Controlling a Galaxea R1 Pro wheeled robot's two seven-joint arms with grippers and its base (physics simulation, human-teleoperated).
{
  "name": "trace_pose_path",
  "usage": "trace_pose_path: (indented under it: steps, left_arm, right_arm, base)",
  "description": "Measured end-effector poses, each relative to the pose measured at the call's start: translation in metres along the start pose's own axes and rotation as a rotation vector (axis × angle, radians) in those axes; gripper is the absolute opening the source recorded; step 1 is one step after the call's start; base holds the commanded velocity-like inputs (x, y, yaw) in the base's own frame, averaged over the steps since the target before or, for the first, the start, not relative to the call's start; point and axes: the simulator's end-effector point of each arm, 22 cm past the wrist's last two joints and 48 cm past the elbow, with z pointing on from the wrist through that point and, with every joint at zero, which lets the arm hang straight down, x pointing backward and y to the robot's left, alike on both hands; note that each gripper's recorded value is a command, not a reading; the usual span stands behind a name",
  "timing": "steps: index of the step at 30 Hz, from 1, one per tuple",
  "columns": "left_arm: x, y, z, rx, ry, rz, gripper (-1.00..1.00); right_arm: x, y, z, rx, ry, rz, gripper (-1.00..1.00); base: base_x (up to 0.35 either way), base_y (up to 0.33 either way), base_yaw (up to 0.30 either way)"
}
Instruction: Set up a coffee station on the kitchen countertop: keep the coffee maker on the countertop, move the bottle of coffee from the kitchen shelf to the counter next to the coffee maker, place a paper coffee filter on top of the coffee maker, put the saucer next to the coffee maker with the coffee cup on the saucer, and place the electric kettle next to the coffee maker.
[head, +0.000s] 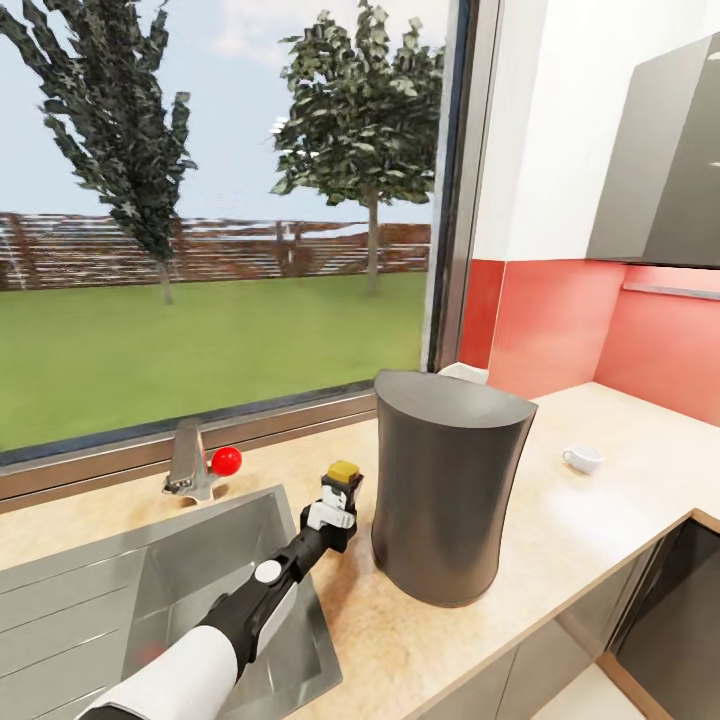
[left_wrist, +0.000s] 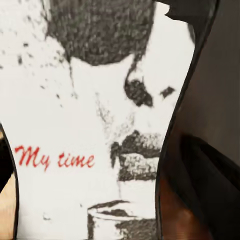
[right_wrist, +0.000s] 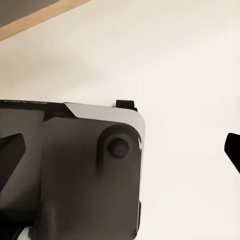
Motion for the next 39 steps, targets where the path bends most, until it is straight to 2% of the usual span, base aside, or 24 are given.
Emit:
trace_pose_path:
  steps: [2, 6, 9, 18, 27, 39]
  left_arm:
    - [-0.001, 0.000, 0.000, -0.001, -0.004, -0.001, 1.00]
    - [-0.011, 0.000, -0.001, -0.003, -0.058, 0.009, 1.00]
    - [-0.015, 0.000, -0.002, -0.004, -0.076, 0.013, 1.00]
    - [-0.017, 0.002, -0.002, -0.007, -0.087, 0.016, 1.00]
    - [-0.013, 0.003, -0.003, -0.008, -0.081, 0.019, 1.00]
    - [-0.006, 0.002, -0.007, -0.008, -0.072, 0.014, 1.00]
  right_arm:
    - [0.000, 0.000, 0.000, 0.000, 0.001, 0.000, 1.00]
    - [0.001, 0.000, 0.000, 0.001, 0.001, -0.001, 1.00]
    - [0.001, 0.000, 0.000, 0.001, 0.002, -0.001, 1.00]
    - [0.001, -0.001, 0.000, 0.001, 0.002, -0.001, 1.00]
    - [0.001, 0.000, 0.000, 0.000, 0.002, -0.001, 1.00]
    - [0.000, 0.000, 0.000, 0.000, 0.002, -0.003, 1.00]
  base:
    - [0.000, 0.000, 0.000]
    - [0.000, 0.000, 0.000]
    - [0.000, 0.000, 0.000]
    - [0.000, 0.000, 0.000]
    - [-0.112, 0.000, 0.000]
    - [-0.004, 0.000, 0.000]
